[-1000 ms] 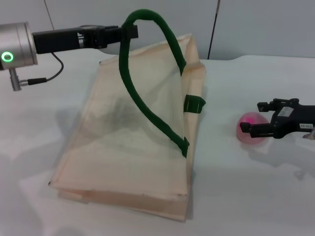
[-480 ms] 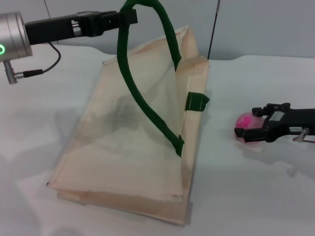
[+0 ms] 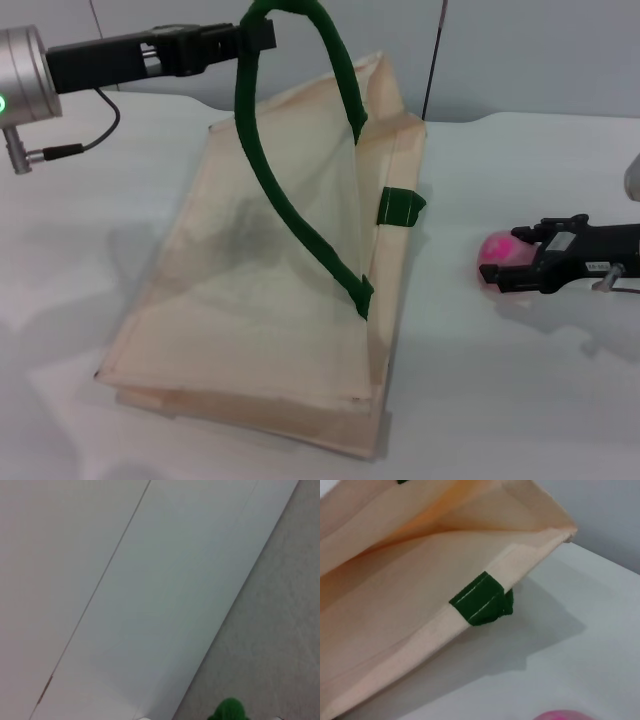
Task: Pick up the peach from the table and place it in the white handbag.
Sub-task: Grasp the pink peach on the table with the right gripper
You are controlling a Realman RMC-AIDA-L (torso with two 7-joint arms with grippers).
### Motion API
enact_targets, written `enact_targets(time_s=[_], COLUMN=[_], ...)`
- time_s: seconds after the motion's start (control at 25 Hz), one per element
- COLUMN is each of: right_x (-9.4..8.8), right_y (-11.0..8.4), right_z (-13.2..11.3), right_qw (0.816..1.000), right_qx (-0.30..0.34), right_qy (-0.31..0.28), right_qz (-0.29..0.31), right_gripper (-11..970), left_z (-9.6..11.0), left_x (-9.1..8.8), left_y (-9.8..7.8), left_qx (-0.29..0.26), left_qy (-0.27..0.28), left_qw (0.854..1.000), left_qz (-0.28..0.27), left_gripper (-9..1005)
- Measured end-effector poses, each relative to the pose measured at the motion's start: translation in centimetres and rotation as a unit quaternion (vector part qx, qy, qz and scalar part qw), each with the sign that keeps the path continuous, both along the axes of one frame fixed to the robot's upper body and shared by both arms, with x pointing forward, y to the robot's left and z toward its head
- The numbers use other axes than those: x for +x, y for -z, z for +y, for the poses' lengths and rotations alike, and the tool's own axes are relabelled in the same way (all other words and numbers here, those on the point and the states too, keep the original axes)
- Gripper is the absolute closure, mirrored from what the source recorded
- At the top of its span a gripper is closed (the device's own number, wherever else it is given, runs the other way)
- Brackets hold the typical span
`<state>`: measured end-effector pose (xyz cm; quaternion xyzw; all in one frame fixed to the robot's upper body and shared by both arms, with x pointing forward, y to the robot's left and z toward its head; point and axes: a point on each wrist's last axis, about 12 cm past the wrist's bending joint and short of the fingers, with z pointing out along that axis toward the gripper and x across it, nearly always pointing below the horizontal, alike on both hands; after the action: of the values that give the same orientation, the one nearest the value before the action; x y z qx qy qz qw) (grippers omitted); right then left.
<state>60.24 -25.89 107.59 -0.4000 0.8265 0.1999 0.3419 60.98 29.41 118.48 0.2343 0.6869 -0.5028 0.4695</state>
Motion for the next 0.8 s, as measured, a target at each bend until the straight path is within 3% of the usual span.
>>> enact_targets(time_s=[0.12,0.28,0.8], right_x=[-0.04,-0.05,0.04], right_y=[0.04,0.07,-0.06], right_z=[0.13,0.13,0.11], right_qw=[1.0,1.0,1.0], right_qx=[-0.003,-0.006,-0.006], right_qy=[-0.004,-0.006,-0.003], right_qz=[0.001,0.001,0.001], right_gripper=[69,178,298], left_z=[0.04,0.07,0.16], left_x=[-0.01,0.0,-0.04], left_y=[0.0,-0.02,0.05], left_qx=[0.0,0.0,0.0], left_qy=[0.0,-0.001,-0.003], left_qw=[1.0,1.0,1.0], left_qz=[0.0,0.0,0.001], left_gripper=[880,880,879])
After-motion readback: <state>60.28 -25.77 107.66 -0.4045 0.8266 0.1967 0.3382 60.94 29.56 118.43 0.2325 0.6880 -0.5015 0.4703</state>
